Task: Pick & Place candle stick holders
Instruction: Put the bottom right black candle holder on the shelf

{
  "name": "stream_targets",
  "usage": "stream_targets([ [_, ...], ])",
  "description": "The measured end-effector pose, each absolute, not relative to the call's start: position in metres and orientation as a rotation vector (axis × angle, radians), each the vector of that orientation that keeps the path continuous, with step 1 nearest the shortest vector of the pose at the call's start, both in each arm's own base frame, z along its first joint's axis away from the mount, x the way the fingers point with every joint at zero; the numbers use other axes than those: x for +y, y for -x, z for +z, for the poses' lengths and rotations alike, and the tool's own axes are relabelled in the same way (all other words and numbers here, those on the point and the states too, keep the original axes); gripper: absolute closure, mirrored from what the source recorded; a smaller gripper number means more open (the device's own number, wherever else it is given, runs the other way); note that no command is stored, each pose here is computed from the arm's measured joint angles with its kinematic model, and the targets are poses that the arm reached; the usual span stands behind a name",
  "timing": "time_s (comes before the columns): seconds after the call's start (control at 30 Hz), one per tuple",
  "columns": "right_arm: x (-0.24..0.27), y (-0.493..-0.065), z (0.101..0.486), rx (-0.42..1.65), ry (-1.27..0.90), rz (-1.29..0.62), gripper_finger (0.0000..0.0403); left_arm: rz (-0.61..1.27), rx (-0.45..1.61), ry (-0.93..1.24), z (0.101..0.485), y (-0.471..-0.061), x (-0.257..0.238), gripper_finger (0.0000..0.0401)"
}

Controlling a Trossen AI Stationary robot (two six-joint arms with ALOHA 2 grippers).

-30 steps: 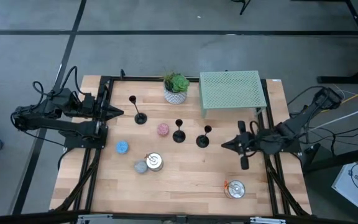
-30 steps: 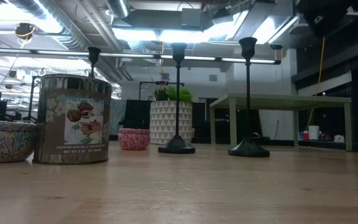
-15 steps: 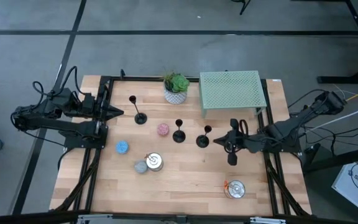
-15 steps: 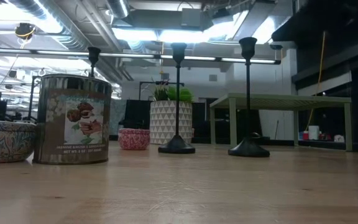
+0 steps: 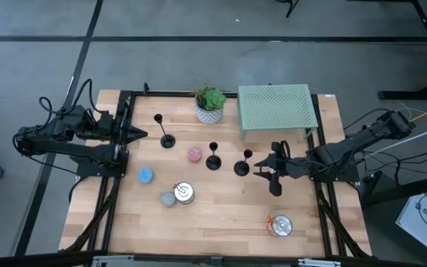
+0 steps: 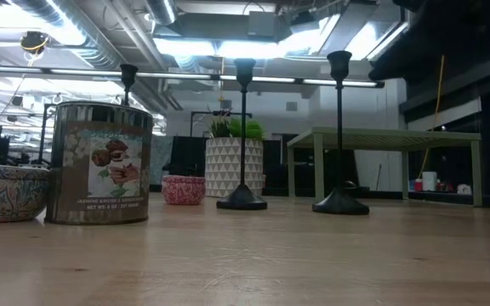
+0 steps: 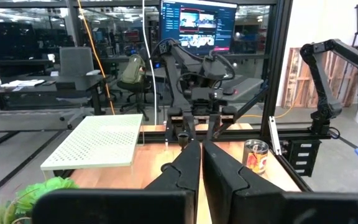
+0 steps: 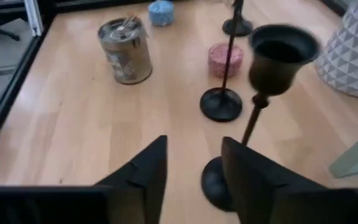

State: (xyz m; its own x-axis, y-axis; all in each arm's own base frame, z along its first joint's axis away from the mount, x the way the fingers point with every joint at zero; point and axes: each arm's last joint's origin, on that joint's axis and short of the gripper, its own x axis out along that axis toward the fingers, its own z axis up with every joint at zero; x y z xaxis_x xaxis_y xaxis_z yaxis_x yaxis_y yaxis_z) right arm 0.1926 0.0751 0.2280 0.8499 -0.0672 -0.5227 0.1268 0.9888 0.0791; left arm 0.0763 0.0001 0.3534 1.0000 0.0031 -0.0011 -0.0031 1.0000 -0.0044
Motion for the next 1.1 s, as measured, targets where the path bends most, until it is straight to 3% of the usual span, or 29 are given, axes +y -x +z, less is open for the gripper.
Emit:
stream_targets([
  [0.23, 0.063, -0.190, 0.223, 0.601, -0.039, -0.216, 0.0194, 0.003, 0.001, 0.004, 0.353, -0.076, 0.000, 0.0392],
  [0.63, 0.045, -0.204, 0.218, 0.599, -0.053, -0.308, 0.0190, 0.003, 0.001, 0.004, 0.353, -0.076, 0.000, 0.0392],
  [1.1, 0.051, -0.227, 0.216, 0.514, -0.011, -0.160, 0.0190, 0.003, 0.001, 0.004, 0.353, -0.076, 0.000, 0.0390],
])
